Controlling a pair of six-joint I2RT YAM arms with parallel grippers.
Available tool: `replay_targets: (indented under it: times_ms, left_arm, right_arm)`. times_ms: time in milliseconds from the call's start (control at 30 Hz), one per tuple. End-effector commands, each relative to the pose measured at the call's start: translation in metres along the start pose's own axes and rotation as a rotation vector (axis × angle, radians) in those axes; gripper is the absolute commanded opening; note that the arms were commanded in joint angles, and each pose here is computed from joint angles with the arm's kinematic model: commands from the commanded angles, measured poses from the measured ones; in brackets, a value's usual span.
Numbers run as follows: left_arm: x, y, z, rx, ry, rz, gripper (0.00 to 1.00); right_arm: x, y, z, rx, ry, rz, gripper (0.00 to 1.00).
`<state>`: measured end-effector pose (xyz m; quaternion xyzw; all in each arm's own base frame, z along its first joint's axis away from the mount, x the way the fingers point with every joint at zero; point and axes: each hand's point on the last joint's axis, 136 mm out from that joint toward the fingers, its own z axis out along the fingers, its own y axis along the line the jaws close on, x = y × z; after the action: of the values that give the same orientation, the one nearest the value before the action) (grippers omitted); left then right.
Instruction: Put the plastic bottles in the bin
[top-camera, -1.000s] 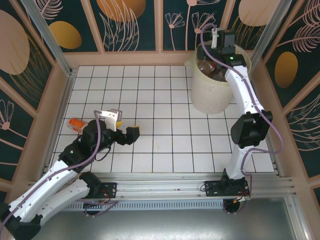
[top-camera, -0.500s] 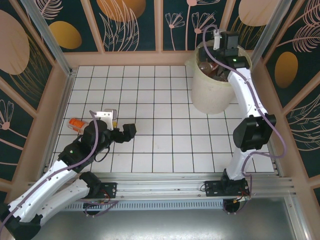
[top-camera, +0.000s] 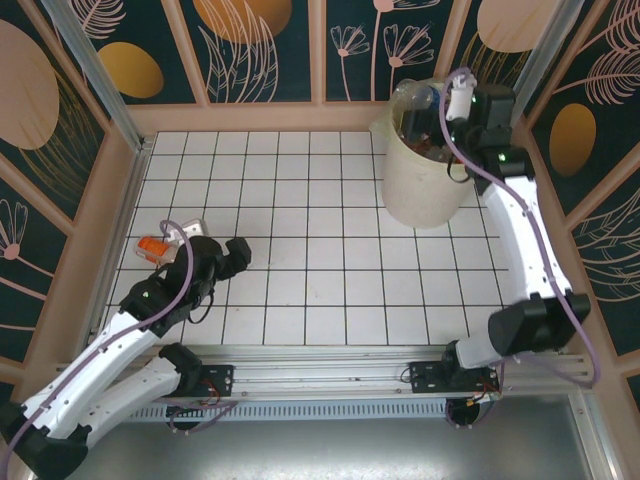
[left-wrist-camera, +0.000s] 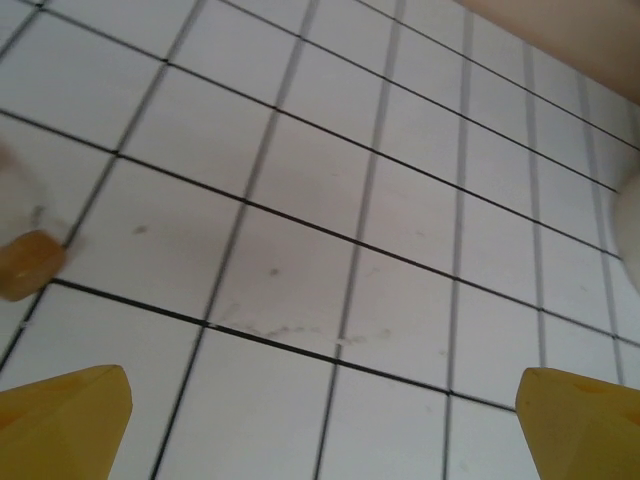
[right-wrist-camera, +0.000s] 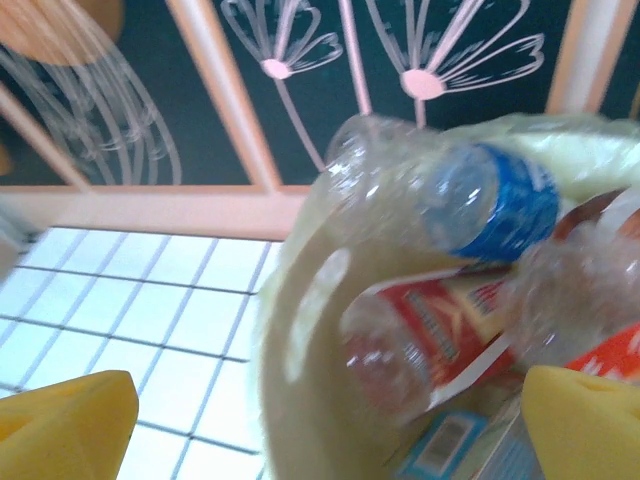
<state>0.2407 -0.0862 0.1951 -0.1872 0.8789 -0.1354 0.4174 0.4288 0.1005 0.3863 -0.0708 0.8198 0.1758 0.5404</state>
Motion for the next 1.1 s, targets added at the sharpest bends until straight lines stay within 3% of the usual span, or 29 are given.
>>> replay_targets:
  times_ms: [0,300,700,833,1067]
  left_arm:
    - [-0.004,0.028,0.010,-0.094,-0.010,-0.080,0.99]
    - [-0.028,0.089,0.047,-0.275,-0.031,-0.214,0.99]
    - [-0.037,0.183,0.088,-0.418,-0.015,-0.391,0.97]
    - [-0.049,0.198,0.091,-0.438,-0.049,-0.393,0.96]
    - [-0.052,0.207,0.114,-0.378,-0.002,-0.414,0.94]
  right_arm:
    - [0.008,0.043,-0.023,-0.200,-0.045,0.042,0.99]
    - [0.072,0.100,-0.053,-0.411,0.015,0.078,0.99]
    - [0.136,0.129,-0.053,-0.501,0.140,0.084,0.99]
    - [0.148,0.134,-0.051,-0.502,0.163,0.081,0.99]
    - [0.158,0.133,-0.051,-0.484,0.186,0.081,0.99]
